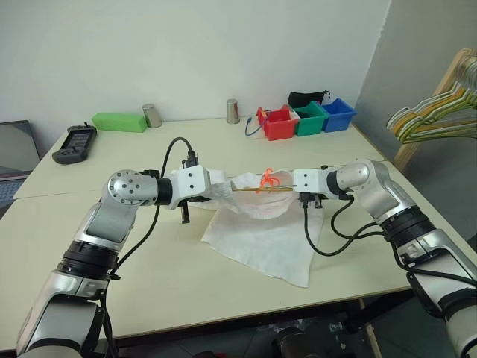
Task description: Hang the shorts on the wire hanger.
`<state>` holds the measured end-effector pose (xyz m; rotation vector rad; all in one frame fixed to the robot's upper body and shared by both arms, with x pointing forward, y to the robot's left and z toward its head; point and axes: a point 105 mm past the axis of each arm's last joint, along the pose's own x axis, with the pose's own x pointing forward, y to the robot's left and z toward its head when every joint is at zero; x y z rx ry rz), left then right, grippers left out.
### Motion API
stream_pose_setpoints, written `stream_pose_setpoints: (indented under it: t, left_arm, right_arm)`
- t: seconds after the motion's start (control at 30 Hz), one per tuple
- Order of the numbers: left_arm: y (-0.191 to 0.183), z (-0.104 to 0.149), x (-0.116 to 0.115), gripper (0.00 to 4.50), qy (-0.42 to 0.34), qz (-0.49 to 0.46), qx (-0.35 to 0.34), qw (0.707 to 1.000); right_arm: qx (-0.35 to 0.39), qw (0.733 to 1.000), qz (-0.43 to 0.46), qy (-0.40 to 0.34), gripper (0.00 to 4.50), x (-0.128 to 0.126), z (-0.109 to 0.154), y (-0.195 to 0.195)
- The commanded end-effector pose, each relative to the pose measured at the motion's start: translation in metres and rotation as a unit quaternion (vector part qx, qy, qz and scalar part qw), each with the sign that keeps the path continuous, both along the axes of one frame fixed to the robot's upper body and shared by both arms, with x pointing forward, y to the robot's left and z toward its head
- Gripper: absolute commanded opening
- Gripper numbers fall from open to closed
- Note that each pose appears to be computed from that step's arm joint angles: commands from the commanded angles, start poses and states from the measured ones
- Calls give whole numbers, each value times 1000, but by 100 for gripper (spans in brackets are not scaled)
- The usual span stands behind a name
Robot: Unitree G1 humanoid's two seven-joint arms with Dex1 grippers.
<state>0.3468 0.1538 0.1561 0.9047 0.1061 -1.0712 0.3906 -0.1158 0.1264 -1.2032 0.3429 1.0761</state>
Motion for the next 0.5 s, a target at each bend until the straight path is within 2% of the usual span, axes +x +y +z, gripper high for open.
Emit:
stream_pose_setpoints:
  t: [0.03,0.13,0.5]
  left_arm:
    - [3,17,-1,16,-37,0,-3,999]
    - [2,18,0,16,-39,-1,-5,999]
    - [-1,21,1,16,-42,-6,-11,999]
  right_arm:
    - [14,1000,12,-24,237,-1,24,2]
    - [14,999,6,-35,313,2,22,6]
    - [6,999,-12,-37,313,13,9,6]
